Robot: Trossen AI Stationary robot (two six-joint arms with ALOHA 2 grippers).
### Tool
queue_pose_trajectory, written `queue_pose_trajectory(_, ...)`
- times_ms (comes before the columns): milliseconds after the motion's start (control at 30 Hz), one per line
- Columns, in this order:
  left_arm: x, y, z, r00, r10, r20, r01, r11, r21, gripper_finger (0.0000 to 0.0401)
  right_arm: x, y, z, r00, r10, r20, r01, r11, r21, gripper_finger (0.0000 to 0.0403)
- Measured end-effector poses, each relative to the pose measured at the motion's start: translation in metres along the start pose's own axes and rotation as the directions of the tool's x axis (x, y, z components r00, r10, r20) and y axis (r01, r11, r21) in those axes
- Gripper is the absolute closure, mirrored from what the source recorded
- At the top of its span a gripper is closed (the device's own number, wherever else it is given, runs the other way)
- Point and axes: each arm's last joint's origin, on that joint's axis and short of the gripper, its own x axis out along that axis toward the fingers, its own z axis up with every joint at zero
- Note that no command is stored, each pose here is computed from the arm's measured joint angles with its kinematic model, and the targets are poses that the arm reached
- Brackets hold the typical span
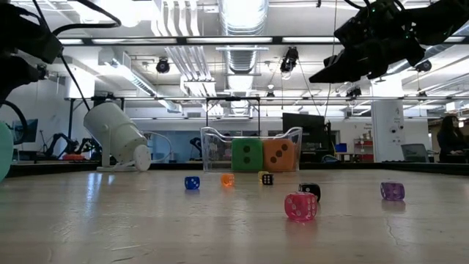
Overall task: Pick & Place Dice
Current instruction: Put the big blue dice into the transparent bin
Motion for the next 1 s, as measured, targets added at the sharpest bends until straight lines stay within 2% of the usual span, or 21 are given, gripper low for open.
queue_pose_trajectory(433,0.0073,-0.0018,0.0013,0.999,-0.037,0.012,0.037,0.999,0.008,0.0004,0.0004,0.0017,-0.0039,1.000,0.008,-0.008,-0.008,1.000,0.005,0.0394)
queue_pose_trajectory(767,0.0022,-0.0040,0.0028,0.999,-0.046,0.018,0.045,0.999,0.009,0.0003,0.0003,0.0009,-0.0021,1.000,0.005,0.000,-0.005,1.000,0.000,0.0394)
queue_pose_trajectory(1000,0.0074,-0.0019,0.0009,0.999,-0.041,-0.001,0.041,0.998,0.057,0.0002,0.0003,0.0008,-0.0017,1.000,0.004,0.002,-0.004,1.000,0.000,0.0394)
